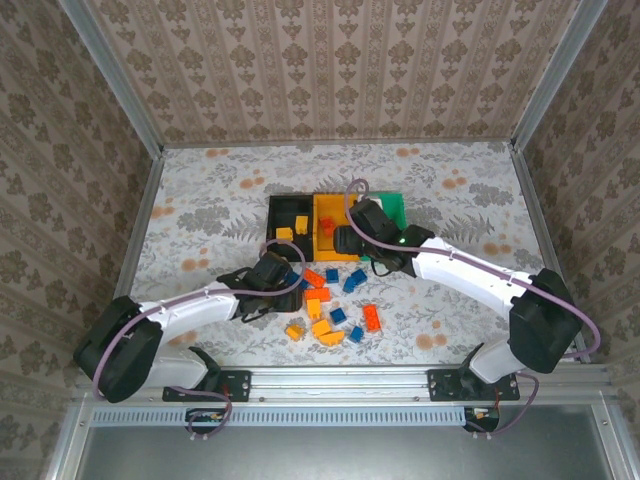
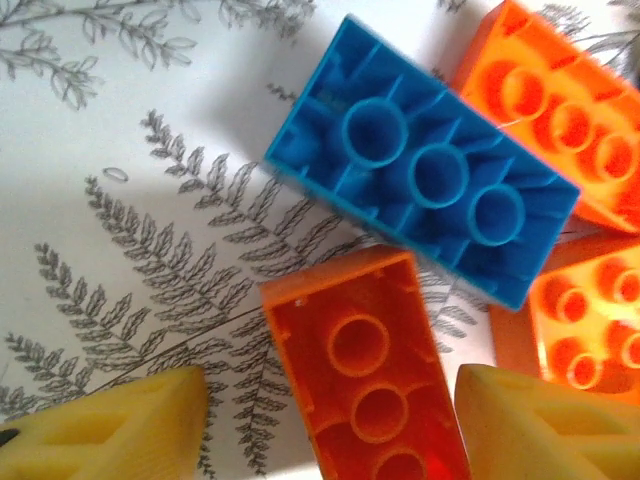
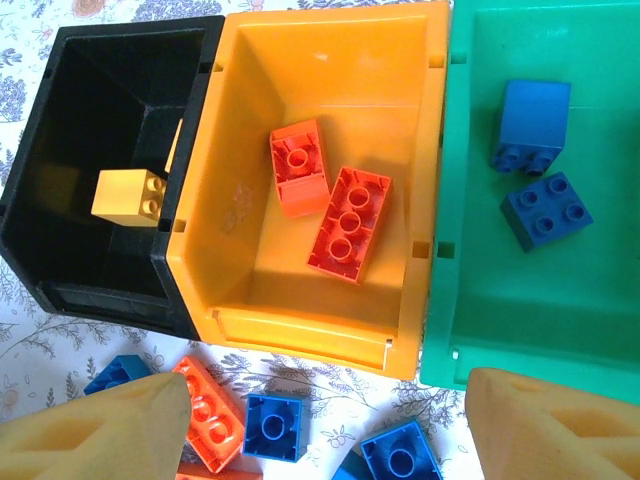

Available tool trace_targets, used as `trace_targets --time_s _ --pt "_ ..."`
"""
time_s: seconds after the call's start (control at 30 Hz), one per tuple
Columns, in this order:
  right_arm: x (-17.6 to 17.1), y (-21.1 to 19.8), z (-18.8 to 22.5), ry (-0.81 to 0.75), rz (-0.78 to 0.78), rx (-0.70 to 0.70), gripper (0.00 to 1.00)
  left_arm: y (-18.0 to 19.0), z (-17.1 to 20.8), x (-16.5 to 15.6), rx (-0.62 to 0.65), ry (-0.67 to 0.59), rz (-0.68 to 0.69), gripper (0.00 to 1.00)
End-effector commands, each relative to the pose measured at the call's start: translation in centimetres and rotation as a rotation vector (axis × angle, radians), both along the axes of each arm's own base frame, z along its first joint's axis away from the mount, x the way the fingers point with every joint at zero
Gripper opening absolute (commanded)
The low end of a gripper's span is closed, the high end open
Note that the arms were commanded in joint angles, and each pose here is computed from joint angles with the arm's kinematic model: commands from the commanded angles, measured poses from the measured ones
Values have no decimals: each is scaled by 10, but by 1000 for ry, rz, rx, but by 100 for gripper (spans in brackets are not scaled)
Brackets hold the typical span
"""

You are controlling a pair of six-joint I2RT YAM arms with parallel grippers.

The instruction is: Sort the legos into containers by color

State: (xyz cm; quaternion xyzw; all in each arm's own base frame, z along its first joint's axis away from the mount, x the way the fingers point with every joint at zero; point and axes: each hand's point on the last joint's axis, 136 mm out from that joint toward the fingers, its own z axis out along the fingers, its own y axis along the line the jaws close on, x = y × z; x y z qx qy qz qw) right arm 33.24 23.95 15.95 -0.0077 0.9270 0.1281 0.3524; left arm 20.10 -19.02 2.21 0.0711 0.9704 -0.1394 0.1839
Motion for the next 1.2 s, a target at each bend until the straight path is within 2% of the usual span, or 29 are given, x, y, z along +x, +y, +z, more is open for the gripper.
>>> trace_targets --time_s 0.0,0.1,0.33,0.47,0.57,0.73,0.83,1.0,1.17 --pt "0 -8 2 -16 -36 10 75 14 -16 -13 71 51 5 61" --pt "-2 -9 0 -12 -38 12 75 23 -22 -15 111 52 14 53" --pt "-5 -13 -1 -12 -49 17 75 18 -11 -11 89 26 -1 38" --pt "-9 -18 2 -21 -59 30 75 15 12 -9 63 -11 -7 31" --pt "-14 -25 6 -33 -70 51 75 10 46 -3 16 -76 -18 30" --pt "-24 -42 1 -28 -103 54 75 -17 115 26 -81 -223 -50 30" --pt "-31 -56 -3 -30 -129 57 75 -44 139 51 -107 -270 -83 30" --pt "-43 -78 -8 -23 -166 47 76 -96 153 97 -120 -308 -133 28" --pt "-56 -94 -13 -16 -181 44 76 -132 140 136 -72 -293 -167 27"
